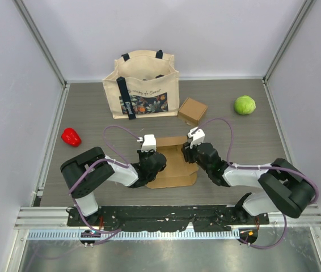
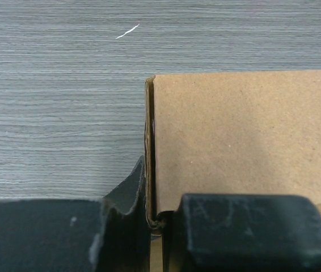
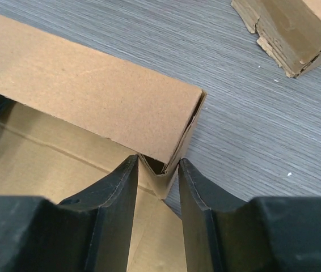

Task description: Fold the paper box

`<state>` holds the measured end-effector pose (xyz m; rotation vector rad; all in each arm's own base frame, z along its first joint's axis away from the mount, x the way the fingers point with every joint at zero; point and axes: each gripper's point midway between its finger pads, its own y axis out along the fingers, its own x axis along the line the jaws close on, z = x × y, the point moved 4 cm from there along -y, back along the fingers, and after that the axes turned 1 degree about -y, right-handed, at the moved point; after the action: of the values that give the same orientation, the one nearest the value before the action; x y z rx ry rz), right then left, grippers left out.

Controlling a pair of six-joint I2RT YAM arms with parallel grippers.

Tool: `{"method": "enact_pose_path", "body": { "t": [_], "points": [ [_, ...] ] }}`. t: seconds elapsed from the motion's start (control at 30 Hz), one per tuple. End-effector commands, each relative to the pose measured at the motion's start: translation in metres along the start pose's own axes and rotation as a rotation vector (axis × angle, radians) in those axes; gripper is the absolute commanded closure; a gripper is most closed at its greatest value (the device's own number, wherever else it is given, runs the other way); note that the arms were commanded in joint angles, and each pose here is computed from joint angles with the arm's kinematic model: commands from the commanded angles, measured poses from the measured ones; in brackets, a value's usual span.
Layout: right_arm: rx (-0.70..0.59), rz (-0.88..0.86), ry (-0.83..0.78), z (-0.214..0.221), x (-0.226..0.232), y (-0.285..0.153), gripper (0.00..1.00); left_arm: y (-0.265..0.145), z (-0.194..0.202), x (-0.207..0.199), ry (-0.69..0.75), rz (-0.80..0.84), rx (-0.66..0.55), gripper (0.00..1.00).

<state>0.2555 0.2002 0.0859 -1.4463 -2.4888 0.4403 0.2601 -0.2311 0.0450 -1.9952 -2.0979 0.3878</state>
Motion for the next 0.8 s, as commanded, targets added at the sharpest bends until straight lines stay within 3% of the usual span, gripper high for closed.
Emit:
{"method": "enact_pose_path", "body": {
  "t": [0.0, 0.3, 0.57, 0.63, 0.67, 0.7, 0.77],
  "points": [
    [-0.155, 0.093, -0.002, -0.018, -0.001, 0.009, 0.61, 0.000, -0.006, -0.007, -0.022, 0.019, -0.012, 1.00],
    [-0.237, 0.245, -0.016, -0.017, 0.003, 0.020, 0.67, -0.001, -0.005, -0.016, -0.073, 0.057, 0.002, 1.00],
    [-0.256, 0.389, 0.034, -0.004, 0.000, 0.033, 0.64, -0.003, -0.006, -0.014, -0.130, 0.058, 0.002, 1.00],
    [-0.273, 0.505, 0.068, 0.002, -0.006, 0.034, 0.73, -0.004, -0.004, -0.012, -0.136, 0.053, 0.003, 1.00],
    [-0.279, 0.558, 0.073, 0.003, -0.008, 0.034, 0.90, -0.004, -0.004, -0.012, -0.154, 0.052, 0.005, 1.00],
    [-0.297, 0.666, 0.089, 0.005, -0.007, 0.032, 0.98, -0.005, -0.004, -0.012, -0.165, 0.052, 0.006, 1.00],
    [-0.322, 0.765, 0.120, 0.006, -0.007, 0.029, 0.99, -0.005, -0.002, -0.011, -0.194, 0.048, 0.015, 1.00]
  ]
}}
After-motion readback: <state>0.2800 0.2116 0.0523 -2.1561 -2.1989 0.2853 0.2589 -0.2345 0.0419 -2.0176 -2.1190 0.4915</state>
